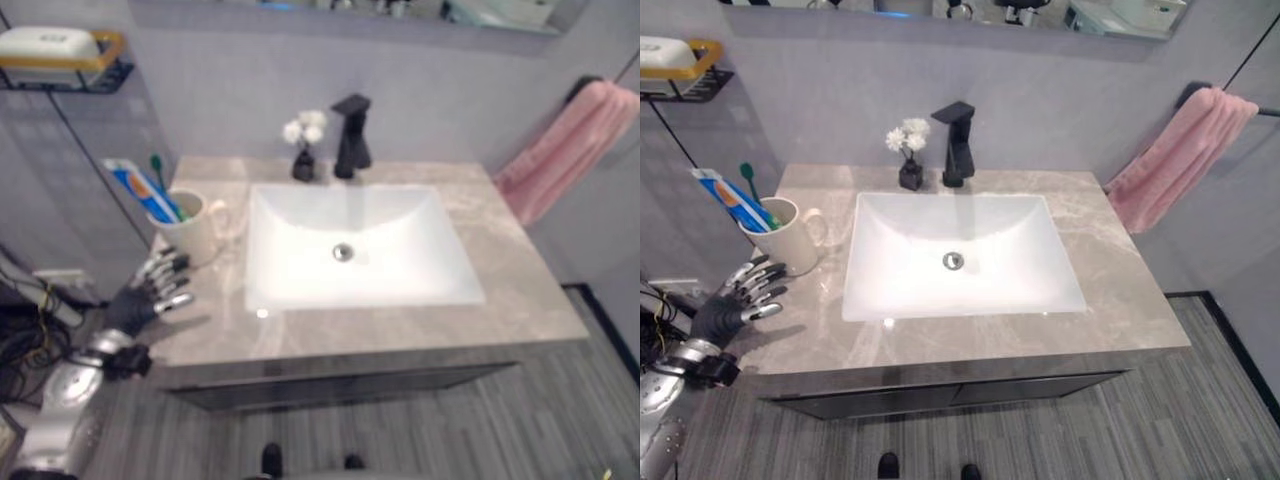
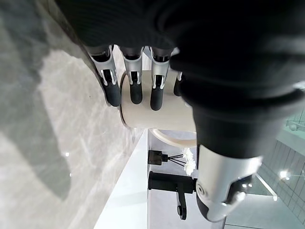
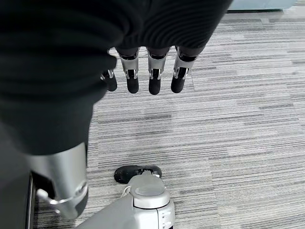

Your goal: Put brush and paste in cup on sink, flatten towel.

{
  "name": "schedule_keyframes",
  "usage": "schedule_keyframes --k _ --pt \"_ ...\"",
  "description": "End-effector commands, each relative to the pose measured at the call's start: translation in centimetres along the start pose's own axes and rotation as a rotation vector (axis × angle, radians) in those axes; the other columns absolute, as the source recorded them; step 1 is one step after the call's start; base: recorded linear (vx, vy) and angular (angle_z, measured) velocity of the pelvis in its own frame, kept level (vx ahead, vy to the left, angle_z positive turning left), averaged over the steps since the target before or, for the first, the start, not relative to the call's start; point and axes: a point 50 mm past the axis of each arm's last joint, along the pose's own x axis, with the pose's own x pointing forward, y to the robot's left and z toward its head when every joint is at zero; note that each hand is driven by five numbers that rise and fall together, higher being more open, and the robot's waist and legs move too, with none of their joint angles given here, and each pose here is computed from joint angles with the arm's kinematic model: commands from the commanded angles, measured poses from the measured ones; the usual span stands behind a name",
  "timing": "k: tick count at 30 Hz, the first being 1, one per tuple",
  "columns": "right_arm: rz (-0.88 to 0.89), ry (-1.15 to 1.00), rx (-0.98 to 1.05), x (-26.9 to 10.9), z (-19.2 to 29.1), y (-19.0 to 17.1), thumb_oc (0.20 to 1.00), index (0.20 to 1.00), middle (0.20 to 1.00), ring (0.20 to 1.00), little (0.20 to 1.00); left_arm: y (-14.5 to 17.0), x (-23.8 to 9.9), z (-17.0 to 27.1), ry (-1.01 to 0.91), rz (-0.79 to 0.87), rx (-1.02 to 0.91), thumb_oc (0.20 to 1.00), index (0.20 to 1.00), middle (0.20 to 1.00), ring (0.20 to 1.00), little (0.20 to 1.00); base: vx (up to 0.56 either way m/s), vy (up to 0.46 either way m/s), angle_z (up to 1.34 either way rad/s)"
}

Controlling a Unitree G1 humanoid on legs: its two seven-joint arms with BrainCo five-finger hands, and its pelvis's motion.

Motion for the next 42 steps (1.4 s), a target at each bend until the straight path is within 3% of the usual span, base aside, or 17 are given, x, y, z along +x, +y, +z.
schedule_keyframes --k 1,42 --pt "-0.058 -0.016 0.0 0.0 1.2 -2.0 1.0 1.0 1.0 1.0 1.0 0.6 1.9 3.8 -0.195 0.025 0.067 1.0 1.0 1.0 1.0 1.0 0.0 0.0 0.0" --pt "-0.07 -0.168 0.006 0.0 5.4 -2.5 1.0 1.0 1.0 1.0 1.0 1.7 5.5 8.6 -0.385 0.133 0.156 1.0 1.0 1.0 1.0 1.0 0.01 0.001 -0.04"
